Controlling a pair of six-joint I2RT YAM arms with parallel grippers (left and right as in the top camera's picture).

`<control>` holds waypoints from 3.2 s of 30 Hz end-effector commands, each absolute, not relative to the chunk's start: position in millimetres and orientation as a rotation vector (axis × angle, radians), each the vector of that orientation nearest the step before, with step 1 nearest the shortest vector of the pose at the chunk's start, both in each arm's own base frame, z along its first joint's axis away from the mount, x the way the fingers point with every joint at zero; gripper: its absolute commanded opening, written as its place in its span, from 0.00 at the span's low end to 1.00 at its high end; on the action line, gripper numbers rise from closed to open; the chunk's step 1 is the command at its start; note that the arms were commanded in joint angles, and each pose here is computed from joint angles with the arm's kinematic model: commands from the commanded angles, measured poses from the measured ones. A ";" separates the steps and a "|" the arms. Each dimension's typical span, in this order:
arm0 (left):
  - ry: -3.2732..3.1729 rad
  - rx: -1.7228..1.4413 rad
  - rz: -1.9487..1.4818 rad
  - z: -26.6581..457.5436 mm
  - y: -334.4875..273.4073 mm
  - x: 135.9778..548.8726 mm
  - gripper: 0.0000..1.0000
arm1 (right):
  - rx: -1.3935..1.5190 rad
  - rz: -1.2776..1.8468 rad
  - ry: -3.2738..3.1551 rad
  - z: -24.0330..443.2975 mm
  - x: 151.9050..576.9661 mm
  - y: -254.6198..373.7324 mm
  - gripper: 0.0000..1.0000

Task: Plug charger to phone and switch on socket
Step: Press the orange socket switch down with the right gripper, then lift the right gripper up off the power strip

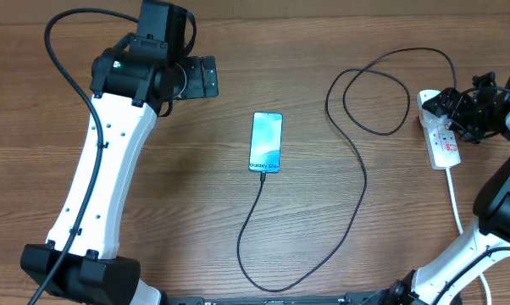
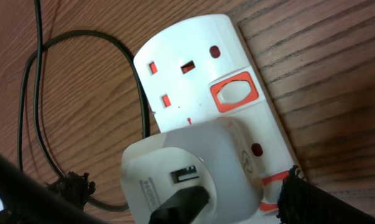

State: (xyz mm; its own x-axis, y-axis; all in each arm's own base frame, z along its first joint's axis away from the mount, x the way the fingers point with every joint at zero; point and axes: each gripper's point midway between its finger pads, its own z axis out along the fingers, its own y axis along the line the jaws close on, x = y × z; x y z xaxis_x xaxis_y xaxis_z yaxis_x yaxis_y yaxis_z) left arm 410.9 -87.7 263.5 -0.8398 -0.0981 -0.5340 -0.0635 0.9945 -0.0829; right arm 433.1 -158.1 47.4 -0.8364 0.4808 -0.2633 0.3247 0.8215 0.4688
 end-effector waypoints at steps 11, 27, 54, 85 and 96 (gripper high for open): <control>2.573 -0.093 -0.059 261.4 -86.1 412.7 1.00 | 0.583 0.635 2.688 26.6 432.9 -138.1 1.00; 2.573 -0.093 -0.059 261.4 -86.1 412.7 1.00 | 0.579 0.705 2.703 28.1 428.9 -124.7 1.00; 2.573 -0.093 -0.059 261.4 -86.1 412.7 1.00 | 0.672 0.674 2.725 26.3 424.4 -129.9 1.00; 2.573 -0.093 -0.059 261.4 -86.1 412.7 1.00 | 0.609 0.381 2.450 271.2 340.4 -115.0 1.00; 2.573 -0.093 -0.059 261.4 -86.1 412.7 1.00 | 0.606 0.378 2.446 272.4 339.8 -114.5 1.00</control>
State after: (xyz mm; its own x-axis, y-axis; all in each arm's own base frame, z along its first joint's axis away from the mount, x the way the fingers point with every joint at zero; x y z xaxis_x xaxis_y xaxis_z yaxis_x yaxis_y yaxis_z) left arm 410.9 -87.7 263.5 -0.8396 -0.0982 -0.5343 -0.0635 0.9945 -0.0830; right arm 338.1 -114.7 266.5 -0.7326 0.5053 -0.4561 0.3406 0.8522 0.3972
